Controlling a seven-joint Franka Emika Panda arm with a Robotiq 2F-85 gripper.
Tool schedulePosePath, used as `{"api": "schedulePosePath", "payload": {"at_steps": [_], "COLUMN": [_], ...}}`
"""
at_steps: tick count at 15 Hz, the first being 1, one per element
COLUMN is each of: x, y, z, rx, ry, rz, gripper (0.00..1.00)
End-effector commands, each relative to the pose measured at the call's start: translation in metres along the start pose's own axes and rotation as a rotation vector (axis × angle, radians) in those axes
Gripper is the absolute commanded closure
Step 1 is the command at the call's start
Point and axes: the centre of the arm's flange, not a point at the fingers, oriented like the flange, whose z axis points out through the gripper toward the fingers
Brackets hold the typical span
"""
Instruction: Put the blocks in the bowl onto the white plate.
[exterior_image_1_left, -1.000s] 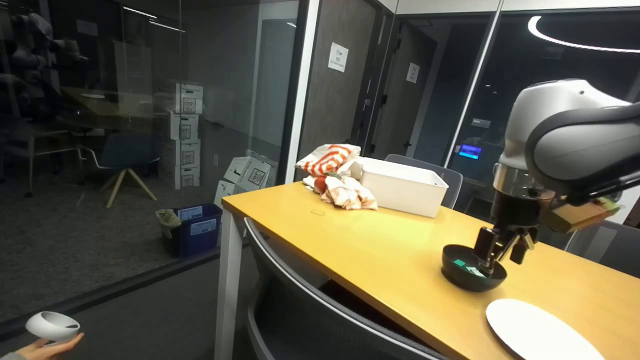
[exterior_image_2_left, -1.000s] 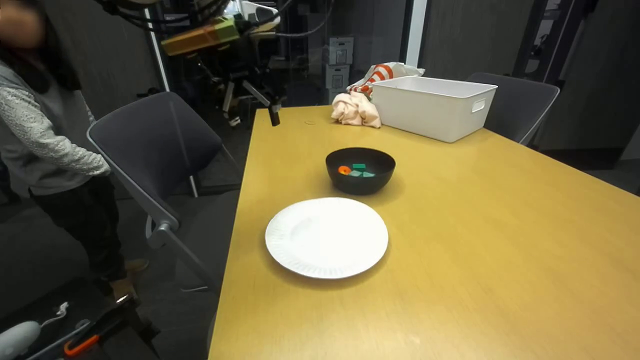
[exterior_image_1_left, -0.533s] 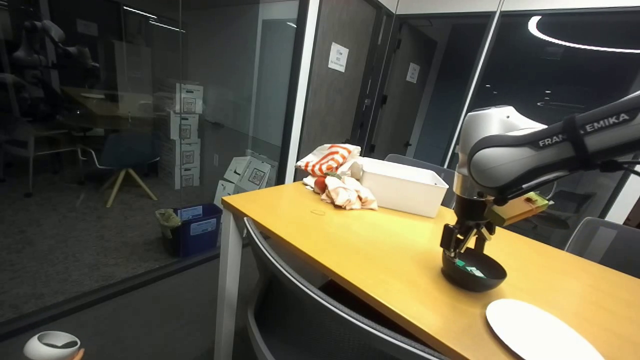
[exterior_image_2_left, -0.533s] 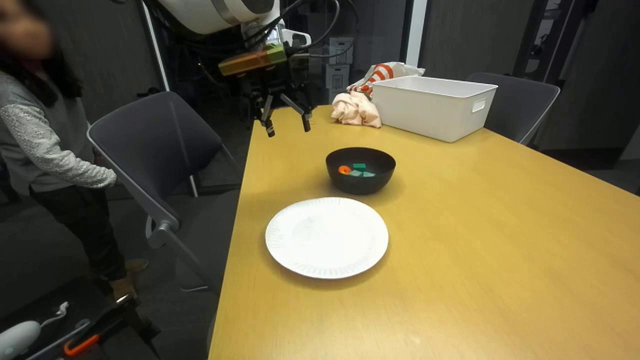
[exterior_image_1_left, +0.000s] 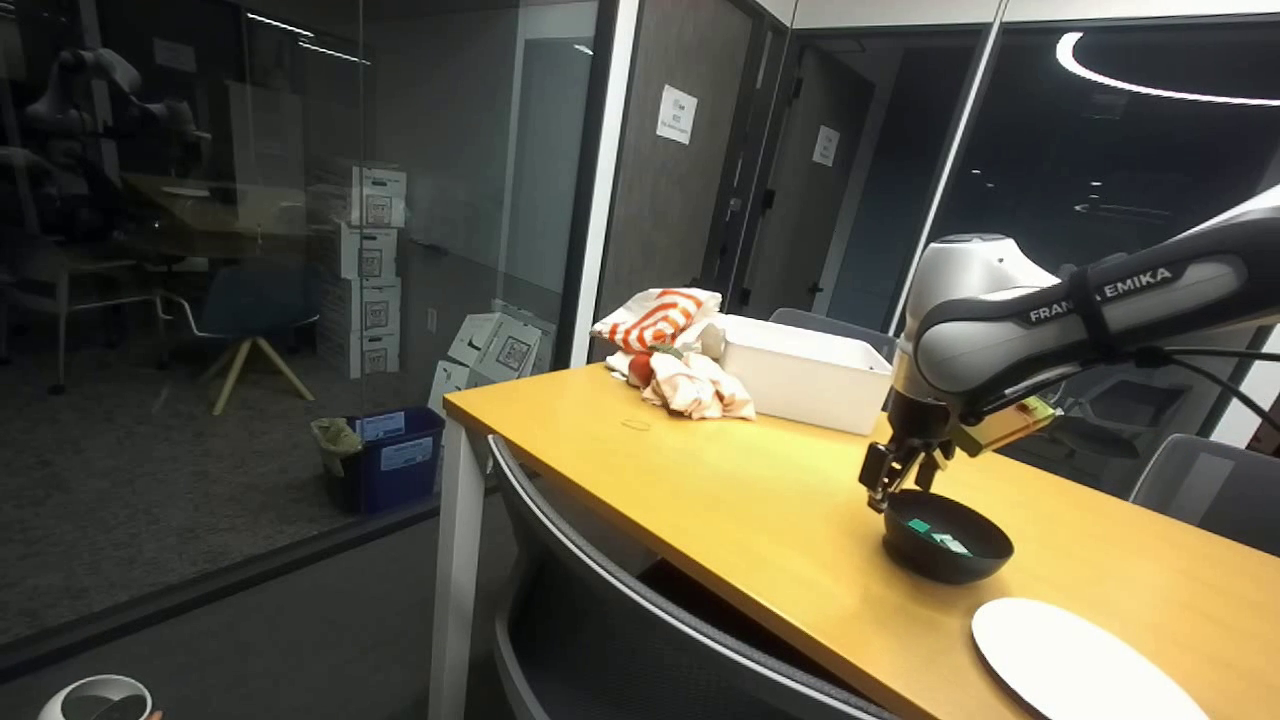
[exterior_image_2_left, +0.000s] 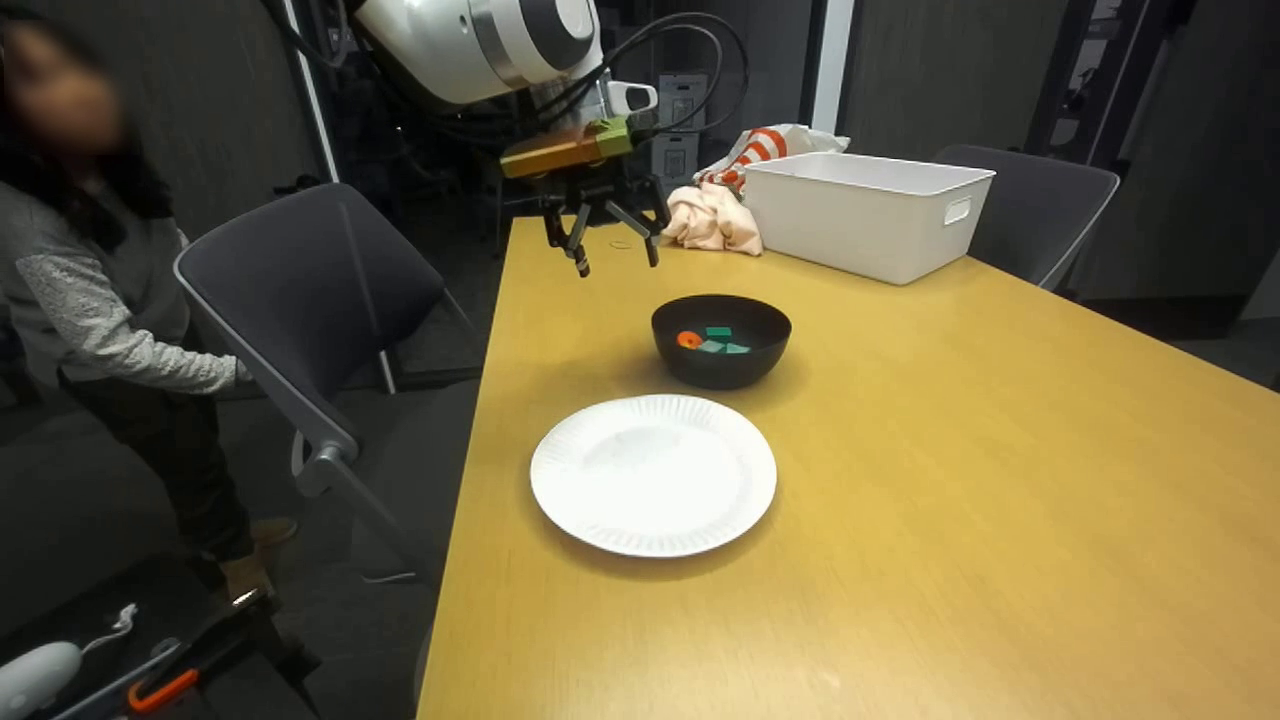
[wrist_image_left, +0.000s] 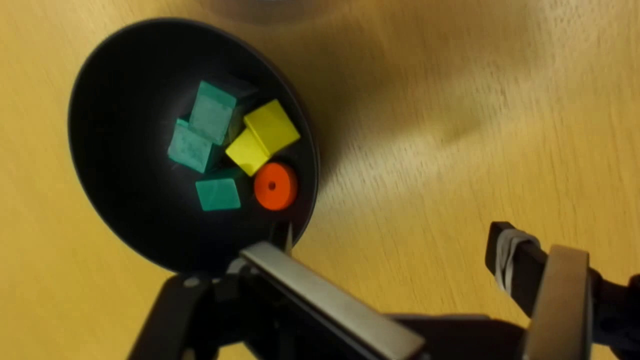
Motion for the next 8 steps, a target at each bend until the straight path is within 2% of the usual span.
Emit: {"api": "schedulePosePath", "payload": {"at_steps": [1, 5, 7, 8], "x": [0.026, 0.031, 0.028, 0.027], "y": [0.007, 0.016, 0.025, 0.027], "z": [0.010, 0.057, 0.075, 0.071], "rx": [0.021, 0.067, 0.052, 0.045], "ry": [0.096, 0.068, 0.051, 0.066], "rz": [-0.034, -0.008, -0.005, -0.004], "gripper": [0.00, 0.00, 0.00, 0.00]}}
